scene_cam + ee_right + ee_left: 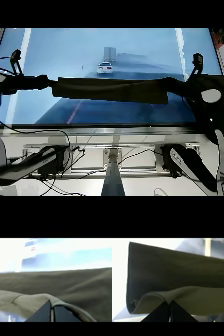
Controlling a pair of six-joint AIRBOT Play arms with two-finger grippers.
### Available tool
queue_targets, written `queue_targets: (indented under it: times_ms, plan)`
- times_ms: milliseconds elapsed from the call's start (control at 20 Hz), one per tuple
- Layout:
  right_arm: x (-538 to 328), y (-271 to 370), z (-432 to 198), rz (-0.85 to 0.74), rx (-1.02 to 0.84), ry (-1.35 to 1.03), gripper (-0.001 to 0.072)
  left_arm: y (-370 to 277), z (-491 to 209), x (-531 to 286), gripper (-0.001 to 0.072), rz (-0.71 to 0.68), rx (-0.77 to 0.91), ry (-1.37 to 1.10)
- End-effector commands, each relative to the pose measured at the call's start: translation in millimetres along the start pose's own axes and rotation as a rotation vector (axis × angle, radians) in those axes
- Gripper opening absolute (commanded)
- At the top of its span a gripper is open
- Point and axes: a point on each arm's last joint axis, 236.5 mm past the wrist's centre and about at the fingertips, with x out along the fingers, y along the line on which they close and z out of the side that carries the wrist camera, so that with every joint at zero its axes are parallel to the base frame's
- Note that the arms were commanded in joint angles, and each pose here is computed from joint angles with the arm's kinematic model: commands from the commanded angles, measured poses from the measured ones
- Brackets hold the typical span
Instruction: Fold the clothes and pants, and hang the long-sleeved shirts on hangers.
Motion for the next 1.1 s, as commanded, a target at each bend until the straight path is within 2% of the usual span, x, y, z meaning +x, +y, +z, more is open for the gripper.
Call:
queue_targets:
  times_ms: [0, 100, 150, 200, 250, 300, 450, 550, 650, 800, 850, 900, 950, 1050]
  plan:
    - [51.0, -51.7, -22.2, -0.099, 0.12, 0.076, 0.0011, 10.3, 3.5, 52.3, 0.0016, 0.034, -0.056, -0.006]
    - [70.5, -71.1, -43.4, -0.132, 0.16, 0.141, 0.0012, 12.6, 3.6, 77.1, 0.0017, 0.041, -0.073, -0.009]
    - [75.8, -75.0, -50.6, -0.135, 0.179, 0.163, 0.007, 15.4, 8.0, 83.4, 0.0023, 0.05, -0.084, -0.03]
    - [78.1, -76.0, -55.0, -0.134, 0.188, 0.177, 0.0244, 19.6, 13.8, 84.7, 0.0166, 0.063, -0.089, -0.056]
    - [77.8, -75.3, -57.0, -0.131, 0.185, 0.186, 0.0437, 22.0, 19.3, 82.7, 0.0546, 0.073, -0.079, -0.078]
    - [77.0, -74.0, -57.8, -0.127, 0.18, 0.191, 0.0512, 25.6, 24.0, 78.0, 0.072, 0.079, -0.078, -0.094]
    - [75.4, -71.8, -57.3, -0.122, 0.17, 0.193, 0.0512, 41.3, 40.6, 53.6, 0.072, 0.113, -0.08, -0.155]
    - [74.8, -70.2, -58.4, -0.117, 0.169, 0.199, 0.0512, 62.9, 39.7, 39.8, 0.072, 0.147, -0.142, -0.16]
    - [74.4, -68.5, -61.3, -0.111, 0.17, 0.212, 0.0512, 85.4, 12.7, 37.2, 0.072, 0.179, -0.181, -0.058]
    - [74.3, -67.8, -62.2, -0.108, 0.171, 0.216, 0.0511, 95.9, -24.6, 44.4, 0.072, 0.143, -0.247, 0.087]
    - [74.3, -67.8, -62.2, -0.108, 0.171, 0.216, 0.0511, 93.7, -36.9, 49.9, 0.0691, 0.118, -0.237, 0.144]
    - [74.3, -67.8, -62.1, -0.108, 0.171, 0.215, 0.0511, 90.0, -45.1, 55.4, 0.058, 0.087, -0.172, 0.188]
    - [74.3, -67.8, -62.2, -0.108, 0.171, 0.216, 0.0511, 82.3, -52.2, 60.7, 0.0522, 0.048, -0.119, 0.226]
    - [74.3, -67.8, -62.4, -0.108, 0.172, 0.216, 0.0511, 69.3, -53.7, 70.5, 0.0521, 0.006, -0.116, 0.238]
